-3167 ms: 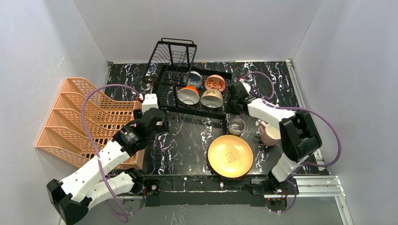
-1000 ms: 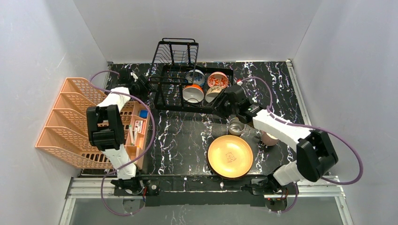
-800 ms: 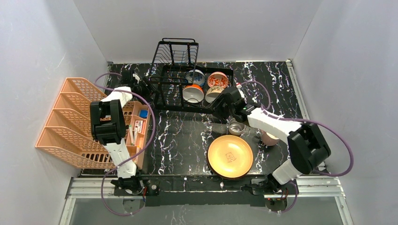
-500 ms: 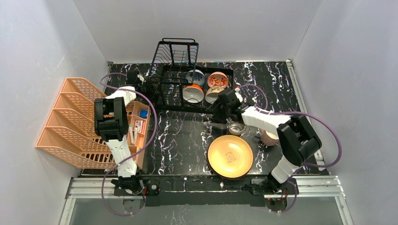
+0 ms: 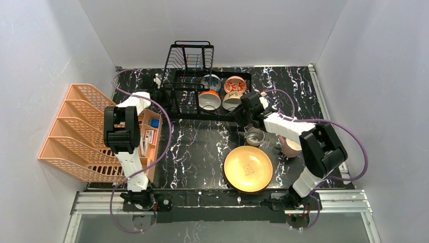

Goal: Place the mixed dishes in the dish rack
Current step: Move the dish rack to the center of the board.

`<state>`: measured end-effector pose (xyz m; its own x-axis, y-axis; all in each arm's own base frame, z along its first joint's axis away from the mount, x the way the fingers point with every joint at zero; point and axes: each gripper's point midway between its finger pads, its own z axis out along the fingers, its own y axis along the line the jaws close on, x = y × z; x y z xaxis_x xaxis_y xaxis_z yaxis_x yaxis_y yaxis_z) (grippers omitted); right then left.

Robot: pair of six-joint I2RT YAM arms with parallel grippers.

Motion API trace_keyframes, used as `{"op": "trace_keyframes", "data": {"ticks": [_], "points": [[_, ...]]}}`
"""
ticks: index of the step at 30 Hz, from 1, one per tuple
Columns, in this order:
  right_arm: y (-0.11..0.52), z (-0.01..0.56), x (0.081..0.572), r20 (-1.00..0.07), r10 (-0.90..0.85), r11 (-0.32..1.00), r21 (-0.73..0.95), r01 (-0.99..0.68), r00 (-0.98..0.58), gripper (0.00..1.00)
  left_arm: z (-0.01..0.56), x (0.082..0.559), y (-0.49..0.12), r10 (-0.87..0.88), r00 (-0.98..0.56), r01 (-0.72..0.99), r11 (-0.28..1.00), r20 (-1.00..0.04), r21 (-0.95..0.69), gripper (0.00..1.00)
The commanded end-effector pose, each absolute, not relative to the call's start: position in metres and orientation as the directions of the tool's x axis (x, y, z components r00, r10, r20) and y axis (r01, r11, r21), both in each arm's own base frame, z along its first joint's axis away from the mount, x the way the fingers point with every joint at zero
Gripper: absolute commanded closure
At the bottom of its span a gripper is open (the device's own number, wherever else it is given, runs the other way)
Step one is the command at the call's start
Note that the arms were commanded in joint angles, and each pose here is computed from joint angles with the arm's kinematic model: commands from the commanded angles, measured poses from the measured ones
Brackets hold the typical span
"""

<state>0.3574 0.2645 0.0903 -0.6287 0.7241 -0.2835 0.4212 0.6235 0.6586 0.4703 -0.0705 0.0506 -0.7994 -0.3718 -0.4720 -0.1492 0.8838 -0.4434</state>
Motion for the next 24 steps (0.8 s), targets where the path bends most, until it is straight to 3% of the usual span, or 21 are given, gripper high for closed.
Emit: {"op": "trace_keyframes", "data": {"ticks": [1, 24], "points": [[0.255, 0.101, 0.377, -0.34, 0.752, 0.615, 0.67, 0.415, -0.565, 0.5, 0.086, 0.461, -0.105, -0.491, -0.788, -0.201, 0.776, -0.371, -0.598, 1.0], [0.161, 0.095, 0.428, -0.409, 0.783, 0.617, 0.612, 0.496, -0.469, 0.53, 0.092, 0.374, -0.192, -0.496, -0.77, -0.176, 0.769, -0.4, -0.614, 1.0]]}}
